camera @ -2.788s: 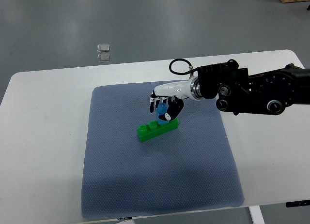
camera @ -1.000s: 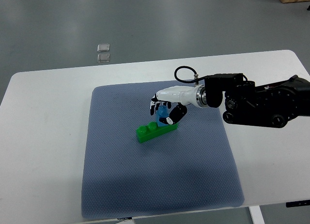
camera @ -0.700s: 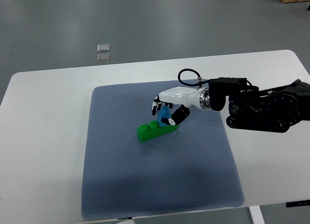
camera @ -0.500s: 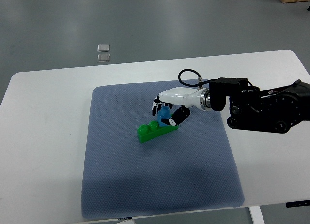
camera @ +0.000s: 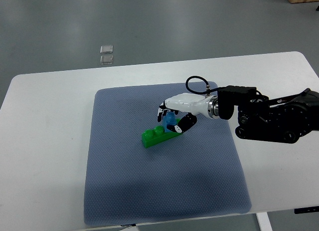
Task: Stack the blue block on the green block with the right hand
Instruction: 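Press the blue block down onto the green block's studs, then open the right hand and lift it off the blue block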
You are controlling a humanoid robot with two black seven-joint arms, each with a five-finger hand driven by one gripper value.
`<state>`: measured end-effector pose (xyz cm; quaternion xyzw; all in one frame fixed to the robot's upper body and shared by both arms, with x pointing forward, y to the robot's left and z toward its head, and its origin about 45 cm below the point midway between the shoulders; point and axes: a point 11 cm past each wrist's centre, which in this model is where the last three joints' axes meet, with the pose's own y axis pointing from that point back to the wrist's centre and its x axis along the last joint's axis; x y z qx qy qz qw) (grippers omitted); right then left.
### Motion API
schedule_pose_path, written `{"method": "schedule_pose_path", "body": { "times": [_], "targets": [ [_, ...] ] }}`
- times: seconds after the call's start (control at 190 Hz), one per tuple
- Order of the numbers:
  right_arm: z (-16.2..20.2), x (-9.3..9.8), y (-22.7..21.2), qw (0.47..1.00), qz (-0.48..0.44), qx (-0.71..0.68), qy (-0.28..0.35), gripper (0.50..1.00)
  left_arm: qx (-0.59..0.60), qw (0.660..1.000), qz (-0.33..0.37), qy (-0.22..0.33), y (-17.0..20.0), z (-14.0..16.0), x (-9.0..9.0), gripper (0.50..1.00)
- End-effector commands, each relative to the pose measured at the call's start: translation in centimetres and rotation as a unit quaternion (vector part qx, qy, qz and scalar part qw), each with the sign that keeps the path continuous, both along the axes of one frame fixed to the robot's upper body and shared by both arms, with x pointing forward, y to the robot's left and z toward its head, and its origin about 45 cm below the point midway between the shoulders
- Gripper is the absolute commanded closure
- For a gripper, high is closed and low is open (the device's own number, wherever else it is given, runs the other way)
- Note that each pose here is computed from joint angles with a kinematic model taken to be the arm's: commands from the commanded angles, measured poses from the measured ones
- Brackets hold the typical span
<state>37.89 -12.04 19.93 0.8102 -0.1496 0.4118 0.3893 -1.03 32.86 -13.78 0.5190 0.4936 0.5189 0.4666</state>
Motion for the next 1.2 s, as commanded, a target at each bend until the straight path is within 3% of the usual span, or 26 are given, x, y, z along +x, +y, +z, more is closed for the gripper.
{"method": "schedule_pose_path", "body": {
  "times": [0.0,0.626,0.668,0.705,0.747,0.879,1.194],
  "targets": [
    [-0.3,-0.2,0.2,1.0,0.0,0.006,-0.002,0.92,0.0,1.0,0.0,0.0,0.0,0.0,0.0,0.5],
    [-0.8,-0.3,0.0,1.0,0.003,0.012,-0.012,0.914,0.0,1.0,0.0,0.0,0.0,0.0,0.0,0.5],
    [-0.7,-0.2,-0.1,1.0,0.001,0.013,-0.013,0.875,0.0,1.0,-0.001,0.0,0.0,0.0,0.0,0.5],
    [-0.6,-0.1,-0.1,1.0,-0.002,0.015,-0.012,0.789,0.0,1.0,-0.001,0.0,0.0,0.0,0.0,0.5],
    [-0.4,0.0,0.0,1.0,-0.005,0.021,-0.012,0.765,0.0,1.0,-0.001,0.0,0.0,0.0,0.0,0.5],
    [0.6,0.4,0.2,0.999,-0.01,0.034,-0.015,0.611,0.0,1.0,-0.001,0.0,0.0,0.0,0.0,0.5],
    [1.7,0.9,0.5,0.999,-0.015,0.046,-0.022,0.593,0.0,1.0,-0.001,0.0,0.0,0.0,0.0,0.5]
  ]
}}
